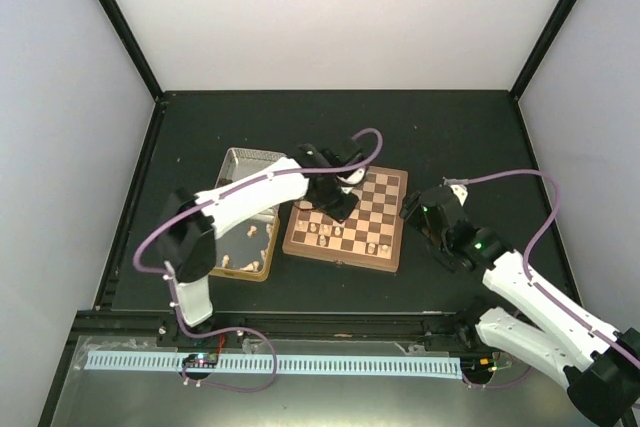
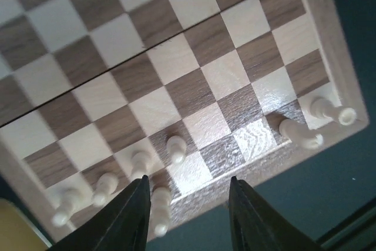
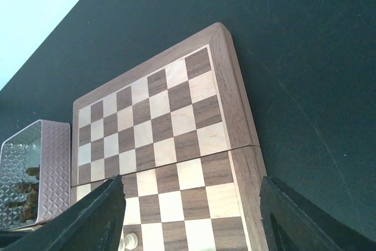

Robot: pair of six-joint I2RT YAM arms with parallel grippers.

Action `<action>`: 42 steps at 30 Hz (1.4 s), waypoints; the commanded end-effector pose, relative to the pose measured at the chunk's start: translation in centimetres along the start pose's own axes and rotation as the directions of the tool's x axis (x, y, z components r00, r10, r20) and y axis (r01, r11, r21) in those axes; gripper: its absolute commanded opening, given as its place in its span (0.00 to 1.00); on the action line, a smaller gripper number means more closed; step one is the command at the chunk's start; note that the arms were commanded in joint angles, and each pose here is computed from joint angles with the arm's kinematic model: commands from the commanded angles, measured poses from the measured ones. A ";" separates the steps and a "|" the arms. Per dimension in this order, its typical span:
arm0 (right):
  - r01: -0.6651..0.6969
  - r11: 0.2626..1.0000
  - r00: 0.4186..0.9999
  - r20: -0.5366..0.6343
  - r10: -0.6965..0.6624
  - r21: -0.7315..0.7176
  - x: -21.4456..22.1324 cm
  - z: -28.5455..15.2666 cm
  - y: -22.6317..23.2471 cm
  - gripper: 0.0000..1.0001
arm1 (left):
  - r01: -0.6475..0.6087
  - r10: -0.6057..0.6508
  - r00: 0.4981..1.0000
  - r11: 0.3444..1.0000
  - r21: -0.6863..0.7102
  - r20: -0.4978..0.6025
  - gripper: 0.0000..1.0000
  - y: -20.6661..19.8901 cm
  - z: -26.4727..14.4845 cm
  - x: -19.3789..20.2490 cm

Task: Set up the chess pieces on the board
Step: Place the chess piece on the chessboard, then pick up the chess piece from the storage box.

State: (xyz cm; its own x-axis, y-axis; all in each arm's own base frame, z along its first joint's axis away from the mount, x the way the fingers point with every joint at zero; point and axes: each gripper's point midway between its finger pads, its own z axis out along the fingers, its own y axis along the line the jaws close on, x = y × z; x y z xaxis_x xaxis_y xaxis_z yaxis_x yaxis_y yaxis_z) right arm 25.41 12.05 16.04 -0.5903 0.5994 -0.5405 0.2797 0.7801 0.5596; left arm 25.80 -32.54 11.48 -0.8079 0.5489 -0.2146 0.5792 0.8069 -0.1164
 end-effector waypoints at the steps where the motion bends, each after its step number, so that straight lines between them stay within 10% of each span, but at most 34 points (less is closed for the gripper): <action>1: 0.011 1.000 1.000 0.004 -0.011 -0.007 -0.2 0.1 0.3 0.64 | 0.093 -0.092 0.980 0.996 0.005 0.177 0.41 1.9 -4.5 -0.9; 17: 0.035 0.999 0.997 -0.069 -0.037 -0.029 0.7 1.5 2.1 0.64 | 0.571 -0.526 0.798 0.816 -0.089 0.293 0.46 17.1 -2.7 10.6; 42: 0.034 0.999 0.996 -0.084 -0.036 -0.027 0.7 1.5 2.7 0.61 | 0.650 -0.632 0.760 0.738 -0.179 0.152 0.29 21.2 4.7 13.3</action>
State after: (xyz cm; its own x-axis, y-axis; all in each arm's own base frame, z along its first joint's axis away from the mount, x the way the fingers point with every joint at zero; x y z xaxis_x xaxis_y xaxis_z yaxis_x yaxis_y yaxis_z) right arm 26.35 14.73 14.92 -0.6815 0.5422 -0.4915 0.2500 0.8037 0.5400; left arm 27.48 -9.43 2.03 -0.9673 -0.1085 -0.2294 -0.0978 0.9935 -0.0575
